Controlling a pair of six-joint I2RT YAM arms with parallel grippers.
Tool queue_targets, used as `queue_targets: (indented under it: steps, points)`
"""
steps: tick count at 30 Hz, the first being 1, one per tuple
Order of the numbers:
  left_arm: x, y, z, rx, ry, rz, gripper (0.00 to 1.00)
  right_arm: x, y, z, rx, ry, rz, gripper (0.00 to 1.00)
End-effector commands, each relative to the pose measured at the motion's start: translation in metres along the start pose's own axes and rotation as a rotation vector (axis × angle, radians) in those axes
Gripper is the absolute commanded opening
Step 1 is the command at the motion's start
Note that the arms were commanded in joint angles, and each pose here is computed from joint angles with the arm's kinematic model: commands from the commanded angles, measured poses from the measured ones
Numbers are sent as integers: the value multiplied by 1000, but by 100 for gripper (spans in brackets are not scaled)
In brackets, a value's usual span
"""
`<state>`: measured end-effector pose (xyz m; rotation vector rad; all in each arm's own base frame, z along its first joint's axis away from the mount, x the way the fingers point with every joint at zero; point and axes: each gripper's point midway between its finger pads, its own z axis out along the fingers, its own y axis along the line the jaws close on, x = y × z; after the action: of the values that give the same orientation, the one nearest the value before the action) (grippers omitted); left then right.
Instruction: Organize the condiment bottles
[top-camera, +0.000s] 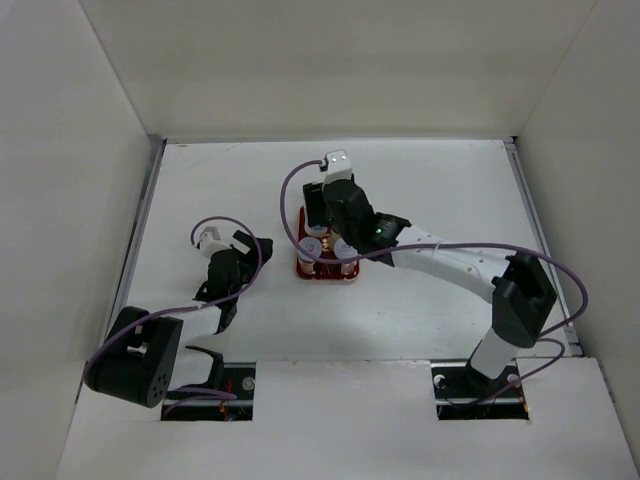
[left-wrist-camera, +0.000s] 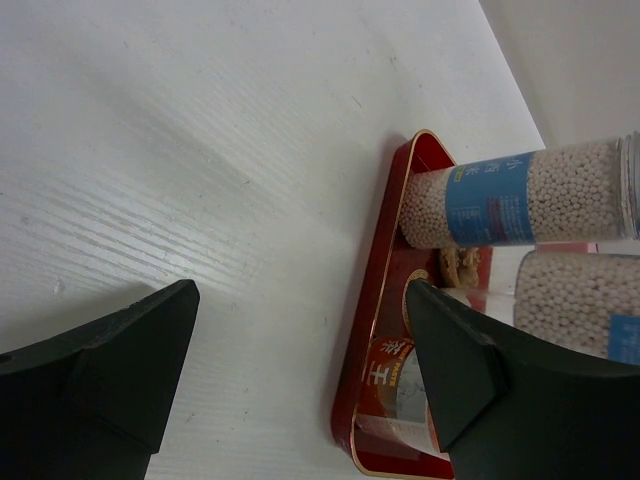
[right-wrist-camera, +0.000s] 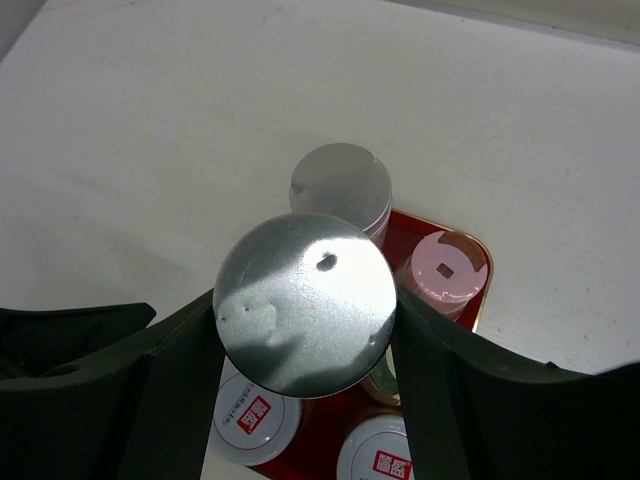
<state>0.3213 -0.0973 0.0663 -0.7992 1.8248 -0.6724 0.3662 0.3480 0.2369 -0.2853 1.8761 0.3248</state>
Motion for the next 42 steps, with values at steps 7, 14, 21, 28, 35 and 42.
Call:
queue_targets:
  steps: [7,14,21,28,35,42]
  points:
    - [-8,-16,3,48,-26,-9,86,-8,20,32,7,-85,-6,58]
    - [-9,-17,2,53,-33,-8,87,30,25,45,34,-31,-52,62]
    - [-10,-19,2,57,-37,-8,93,28,24,42,41,-46,-24,76]
    - [-16,-13,1,34,-56,-12,100,-8,16,15,74,-121,1,100]
    - [-15,-14,1,26,-48,-5,100,-56,-30,-65,106,-282,109,100]
    - [-9,-19,3,35,-26,5,100,18,-150,-102,332,-280,247,100]
